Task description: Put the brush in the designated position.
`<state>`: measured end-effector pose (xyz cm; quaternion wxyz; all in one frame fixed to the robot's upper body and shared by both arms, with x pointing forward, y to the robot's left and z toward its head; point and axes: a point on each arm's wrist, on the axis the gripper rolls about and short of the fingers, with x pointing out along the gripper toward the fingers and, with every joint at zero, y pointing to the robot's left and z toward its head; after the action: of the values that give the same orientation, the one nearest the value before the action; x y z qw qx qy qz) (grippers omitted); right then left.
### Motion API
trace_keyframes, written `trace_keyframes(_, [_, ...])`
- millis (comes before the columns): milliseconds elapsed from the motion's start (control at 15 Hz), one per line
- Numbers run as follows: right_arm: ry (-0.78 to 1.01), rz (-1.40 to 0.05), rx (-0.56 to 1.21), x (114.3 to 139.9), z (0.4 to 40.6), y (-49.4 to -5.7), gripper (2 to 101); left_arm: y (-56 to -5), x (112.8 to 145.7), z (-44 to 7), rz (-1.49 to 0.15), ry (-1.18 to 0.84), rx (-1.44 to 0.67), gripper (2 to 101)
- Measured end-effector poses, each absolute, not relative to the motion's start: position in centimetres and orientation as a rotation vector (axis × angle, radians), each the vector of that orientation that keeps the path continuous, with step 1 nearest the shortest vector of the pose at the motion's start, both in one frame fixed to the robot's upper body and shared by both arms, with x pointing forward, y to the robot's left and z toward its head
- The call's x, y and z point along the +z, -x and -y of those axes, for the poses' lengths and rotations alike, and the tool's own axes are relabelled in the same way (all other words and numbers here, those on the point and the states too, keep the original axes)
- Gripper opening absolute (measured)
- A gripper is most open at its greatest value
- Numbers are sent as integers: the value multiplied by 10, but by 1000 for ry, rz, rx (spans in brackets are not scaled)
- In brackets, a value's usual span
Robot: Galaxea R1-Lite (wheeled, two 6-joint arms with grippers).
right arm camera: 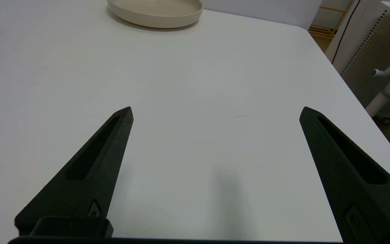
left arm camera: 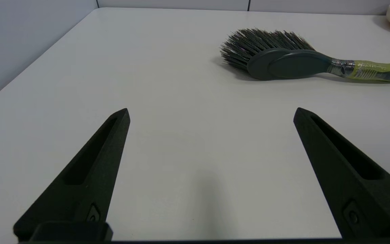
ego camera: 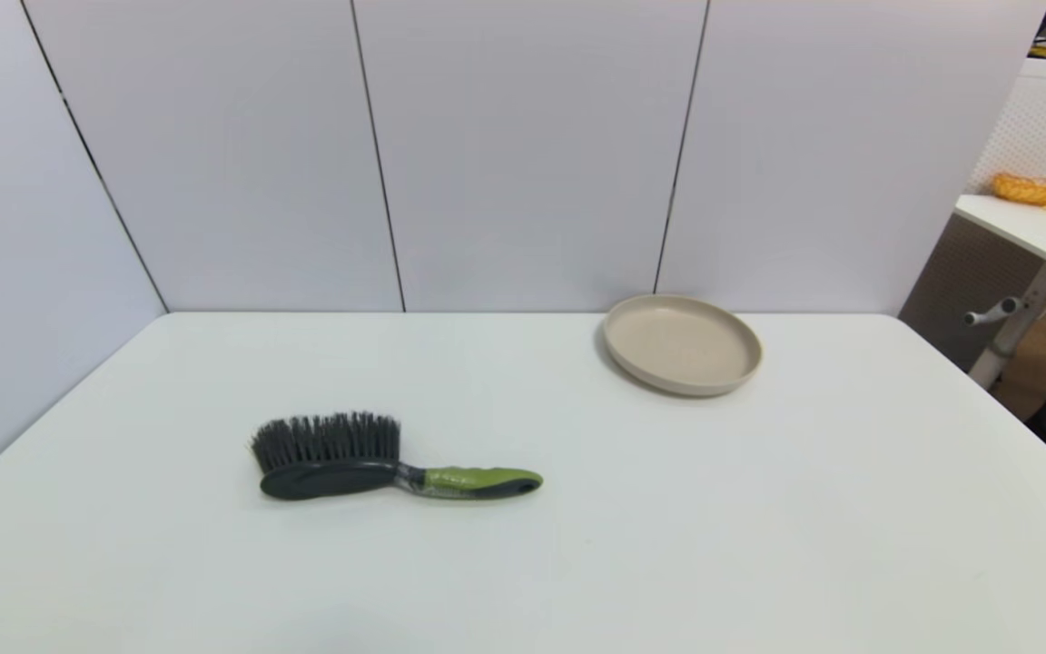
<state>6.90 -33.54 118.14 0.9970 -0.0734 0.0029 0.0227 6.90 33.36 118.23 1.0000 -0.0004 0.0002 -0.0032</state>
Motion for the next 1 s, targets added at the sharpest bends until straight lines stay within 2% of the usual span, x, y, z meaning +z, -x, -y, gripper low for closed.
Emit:
trace_keyframes(200, [147,-6,46,1181,335,-69,973,-70,1183,-334,-18,-9,-6,979])
trace_keyframes(467, [147,-6,46,1181,335,-69,973,-76,1209,-334,-68,-52,-12,979])
trace_keyframes(733, [147,-6,45,1181,335,-69,973,-102,1252,-333,-196,-165,-48,979])
trace_keyframes(1000, [147,-6,46,1181,335,-69,973,-158,1304,-328,-306,-296,-154,979])
